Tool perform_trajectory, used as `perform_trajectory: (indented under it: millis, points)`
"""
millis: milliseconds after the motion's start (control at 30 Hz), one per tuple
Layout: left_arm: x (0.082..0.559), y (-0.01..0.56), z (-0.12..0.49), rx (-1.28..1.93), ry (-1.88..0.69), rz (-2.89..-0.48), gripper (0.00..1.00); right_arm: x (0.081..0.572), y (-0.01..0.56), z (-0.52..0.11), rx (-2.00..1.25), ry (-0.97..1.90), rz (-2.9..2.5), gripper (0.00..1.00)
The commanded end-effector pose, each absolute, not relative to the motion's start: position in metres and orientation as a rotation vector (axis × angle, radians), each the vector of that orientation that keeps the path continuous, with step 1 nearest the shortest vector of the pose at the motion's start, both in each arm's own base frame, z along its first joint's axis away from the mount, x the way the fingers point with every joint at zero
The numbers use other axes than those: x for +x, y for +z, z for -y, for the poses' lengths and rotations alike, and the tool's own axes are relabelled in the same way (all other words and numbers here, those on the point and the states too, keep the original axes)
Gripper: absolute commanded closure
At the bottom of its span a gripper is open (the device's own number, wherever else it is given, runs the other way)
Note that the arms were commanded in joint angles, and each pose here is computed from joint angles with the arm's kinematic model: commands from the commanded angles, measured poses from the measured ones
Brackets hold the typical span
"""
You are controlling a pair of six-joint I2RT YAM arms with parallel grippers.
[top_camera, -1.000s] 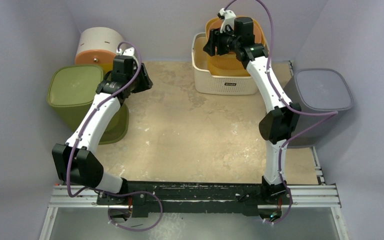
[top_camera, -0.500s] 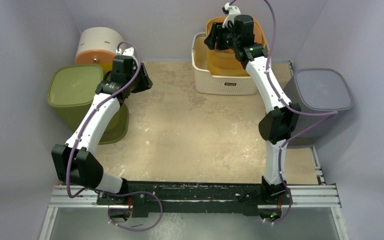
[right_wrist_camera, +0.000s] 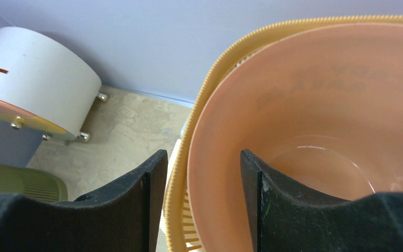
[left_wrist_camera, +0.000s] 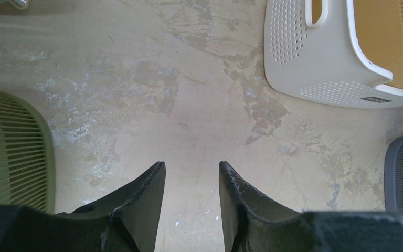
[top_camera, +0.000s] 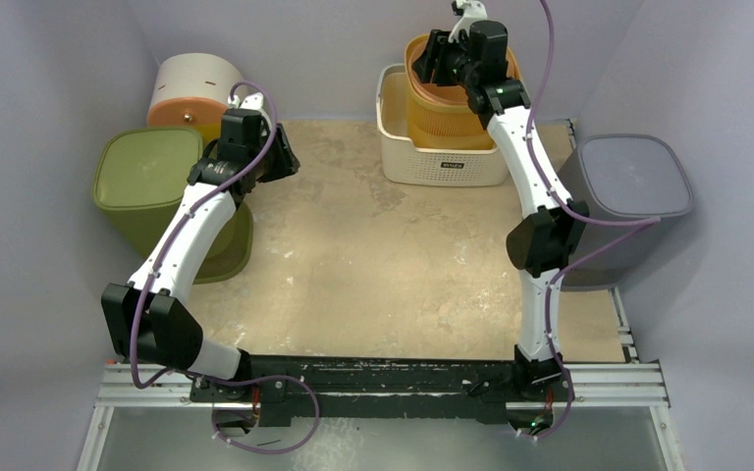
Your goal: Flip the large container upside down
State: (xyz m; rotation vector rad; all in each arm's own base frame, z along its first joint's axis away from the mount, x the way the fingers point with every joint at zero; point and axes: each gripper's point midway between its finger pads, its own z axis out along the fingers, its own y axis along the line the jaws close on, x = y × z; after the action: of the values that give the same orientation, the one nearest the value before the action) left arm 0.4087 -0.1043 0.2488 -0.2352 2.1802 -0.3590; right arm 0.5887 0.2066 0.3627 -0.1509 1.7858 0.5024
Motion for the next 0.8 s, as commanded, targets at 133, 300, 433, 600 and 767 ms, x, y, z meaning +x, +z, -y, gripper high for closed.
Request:
perform_trajectory:
  millis: [133,300,433,600,767]
  points:
    - [0.416,0.265,0.107,-0.209,-0.387,-2.117,0.60,0.588,0.343,-0.208,-0.195,0.498,-1.839,0.45]
    - [0.418,0.265,0.109,-0.209,-0.392,-2.116,0.60,0.585,0.332,-0.206,-0.214,0.476,-1.872,0.45]
    - [0.419,0.266,0.110,-0.207,-0.399,-2.114,0.60,0.585,0.317,-0.197,-0.226,0.406,-1.910,0.45]
    - [0.419,0.270,0.109,-0.204,-0.396,-2.110,0.59,0.586,0.287,-0.180,-0.292,0.261,-1.999,0.45]
    - [0.420,0.274,0.111,-0.203,-0.405,-2.107,0.56,0.585,0.267,-0.174,-0.340,0.198,-2.037,0.50]
